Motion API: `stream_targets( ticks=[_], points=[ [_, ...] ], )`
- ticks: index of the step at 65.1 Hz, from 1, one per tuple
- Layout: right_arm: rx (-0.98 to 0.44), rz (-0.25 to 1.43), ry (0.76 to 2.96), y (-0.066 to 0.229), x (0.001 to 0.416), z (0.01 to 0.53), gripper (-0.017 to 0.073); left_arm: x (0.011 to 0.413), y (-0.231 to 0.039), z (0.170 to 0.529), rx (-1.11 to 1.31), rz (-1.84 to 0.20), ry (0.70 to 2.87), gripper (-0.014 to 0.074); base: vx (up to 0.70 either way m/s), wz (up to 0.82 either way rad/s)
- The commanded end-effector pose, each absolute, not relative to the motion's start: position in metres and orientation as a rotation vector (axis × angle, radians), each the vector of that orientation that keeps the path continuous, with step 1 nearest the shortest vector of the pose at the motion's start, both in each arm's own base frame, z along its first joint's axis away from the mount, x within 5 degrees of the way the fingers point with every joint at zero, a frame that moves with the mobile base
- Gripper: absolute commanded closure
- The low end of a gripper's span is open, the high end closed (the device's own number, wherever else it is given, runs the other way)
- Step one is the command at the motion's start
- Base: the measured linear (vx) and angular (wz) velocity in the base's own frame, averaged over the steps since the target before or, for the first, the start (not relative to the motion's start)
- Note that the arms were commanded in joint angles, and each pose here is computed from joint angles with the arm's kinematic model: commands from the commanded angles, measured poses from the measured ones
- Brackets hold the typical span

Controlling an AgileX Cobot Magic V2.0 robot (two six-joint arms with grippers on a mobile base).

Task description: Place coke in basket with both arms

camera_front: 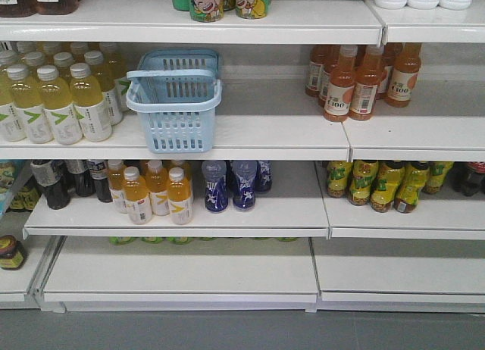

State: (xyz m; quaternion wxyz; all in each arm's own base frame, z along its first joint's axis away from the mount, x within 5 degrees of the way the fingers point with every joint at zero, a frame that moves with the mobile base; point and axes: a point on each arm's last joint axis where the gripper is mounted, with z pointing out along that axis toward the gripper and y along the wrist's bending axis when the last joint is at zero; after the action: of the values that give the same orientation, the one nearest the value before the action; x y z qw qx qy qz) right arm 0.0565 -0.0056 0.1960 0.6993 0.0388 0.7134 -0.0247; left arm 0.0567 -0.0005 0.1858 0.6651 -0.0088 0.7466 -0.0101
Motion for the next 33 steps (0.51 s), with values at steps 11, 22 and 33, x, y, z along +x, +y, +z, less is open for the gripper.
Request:
stream_targets(
  ticks=[11, 22, 33],
  points=[
    [0.063, -0.067, 1.518, -0.0048, 0.0558, 0.2005, 0.0564, 0.0544, -0.0004, 0.2045, -0.019, -0.025, 1.565, 0.0599, 0.14, 0.01],
    [0.063, -0.067, 1.518, -0.0048, 0.0558, 0.2005, 0.0564, 0.0544, -0.0004, 0.2045, -0.019, -0.025, 1.565, 0.0599, 0.11, 0.03],
    [0.063, -0.067, 1.518, -0.0048, 0.0558, 0.2005, 0.0564, 0.0544, -0.0004, 0.2045, -0.019, -0.025, 1.565, 0.0599, 0.1, 0.02]
  ],
)
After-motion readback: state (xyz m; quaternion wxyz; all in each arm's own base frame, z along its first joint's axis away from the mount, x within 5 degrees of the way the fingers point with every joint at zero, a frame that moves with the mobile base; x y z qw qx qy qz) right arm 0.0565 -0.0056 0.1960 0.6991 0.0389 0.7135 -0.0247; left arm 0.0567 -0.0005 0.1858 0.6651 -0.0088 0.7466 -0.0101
